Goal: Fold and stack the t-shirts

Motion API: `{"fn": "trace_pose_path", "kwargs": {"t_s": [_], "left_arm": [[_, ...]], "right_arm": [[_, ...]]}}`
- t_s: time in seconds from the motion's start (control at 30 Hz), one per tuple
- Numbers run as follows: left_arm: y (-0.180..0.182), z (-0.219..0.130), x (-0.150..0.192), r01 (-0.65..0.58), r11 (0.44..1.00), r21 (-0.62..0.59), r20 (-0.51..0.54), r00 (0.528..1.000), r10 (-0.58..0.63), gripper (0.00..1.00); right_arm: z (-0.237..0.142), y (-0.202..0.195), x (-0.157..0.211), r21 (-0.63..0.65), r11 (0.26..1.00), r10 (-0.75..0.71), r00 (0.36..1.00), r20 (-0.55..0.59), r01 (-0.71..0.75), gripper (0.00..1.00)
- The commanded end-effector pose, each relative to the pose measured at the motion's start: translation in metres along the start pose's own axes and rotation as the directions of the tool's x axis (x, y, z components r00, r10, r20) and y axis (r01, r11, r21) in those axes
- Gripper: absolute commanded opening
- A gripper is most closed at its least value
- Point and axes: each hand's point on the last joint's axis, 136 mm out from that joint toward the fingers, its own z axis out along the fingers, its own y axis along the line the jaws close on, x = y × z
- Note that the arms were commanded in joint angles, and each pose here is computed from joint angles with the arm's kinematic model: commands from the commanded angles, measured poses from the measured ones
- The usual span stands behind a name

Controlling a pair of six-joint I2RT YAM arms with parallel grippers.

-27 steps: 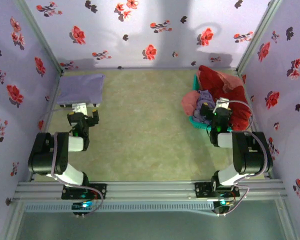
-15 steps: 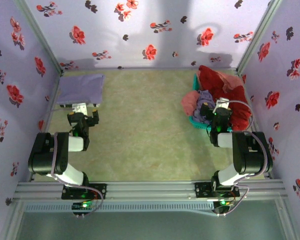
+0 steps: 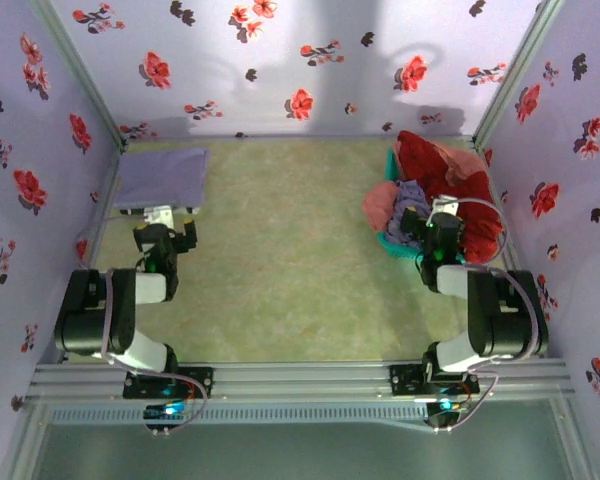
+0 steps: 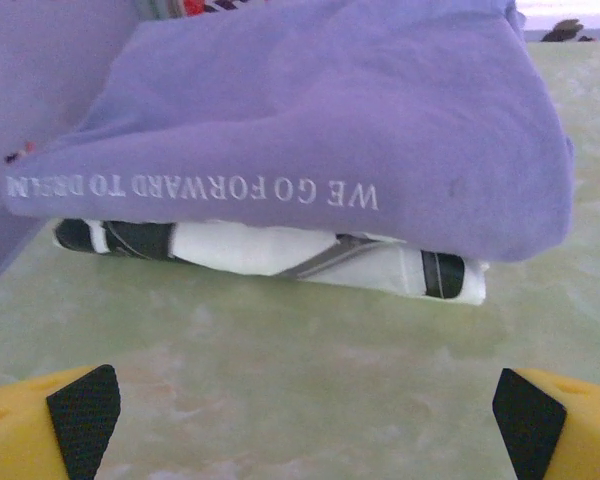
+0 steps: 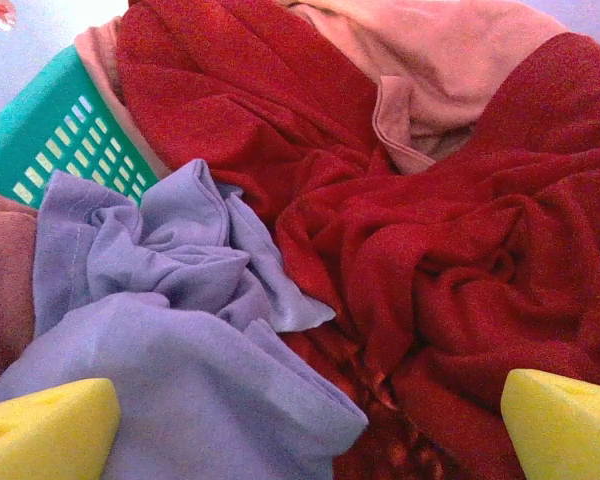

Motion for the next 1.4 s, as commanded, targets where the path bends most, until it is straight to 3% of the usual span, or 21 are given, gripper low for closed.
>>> {"fn": "trace_pose_path", "kwargs": {"t_s": [0.0,0.2,0.33,0.5,0.63,0.73,0.87,0.97,1.13,1.2,1.37], "left_arm": [[0.008,-0.012,-0.038,0.008,0.998,-0.055,0.042,0.999,-0.005,0.99],[0.007,-0.046,-0.090,0.076,0.997,-0.030,-0.001,0.997,-0.076,0.99],[-0.024,-0.069,-0.106,0.072,0.995,0.066,-0.105,0.992,-0.065,0.99],[-0.080,-0.098,-0.112,0.121,0.974,0.194,-0.246,0.967,-0.071,0.99],[-0.144,-0.118,-0.119,0.133,0.936,0.327,-0.265,0.963,-0.045,0.99],[-0.191,-0.123,-0.112,0.120,0.906,0.405,-0.311,0.950,0.013,0.99],[-0.237,-0.128,-0.101,0.073,0.882,0.465,-0.368,0.922,0.118,0.99],[-0.258,-0.130,-0.098,0.081,0.865,0.496,-0.378,0.916,0.132,0.99],[-0.277,-0.131,-0.087,0.077,0.855,0.512,-0.403,0.901,0.160,0.99],[-0.277,-0.130,-0.083,0.074,0.858,0.508,-0.416,0.894,0.168,0.99],[-0.282,-0.129,-0.074,0.083,0.859,0.506,-0.449,0.875,0.180,0.99]], "right_arm": [[-0.016,-0.015,0.000,0.081,0.996,0.029,0.997,-0.076,-0.023,0.99],[-0.047,-0.021,-0.008,0.118,0.991,0.080,0.988,-0.134,-0.064,0.99],[-0.076,-0.025,-0.026,0.133,0.985,0.129,0.984,-0.123,-0.112,0.99],[-0.099,-0.023,-0.030,0.166,0.977,0.179,0.931,-0.318,-0.131,0.99],[-0.097,-0.002,-0.029,0.128,0.984,0.174,0.836,-0.521,-0.125,0.99],[-0.088,0.009,-0.031,0.092,0.990,0.139,0.778,-0.613,-0.105,0.99],[-0.068,0.031,-0.033,0.017,0.990,0.118,0.738,-0.664,-0.142,0.87],[-0.050,0.048,-0.033,-0.027,0.983,0.110,0.704,-0.701,-0.181,0.75],[-0.024,0.050,-0.026,0.010,0.987,0.114,0.646,-0.755,-0.162,0.63],[-0.016,0.038,-0.023,0.061,0.993,0.111,0.648,-0.754,-0.099,0.59],[0.005,0.037,-0.010,0.055,0.997,0.076,0.631,-0.772,-0.052,0.52]]}}
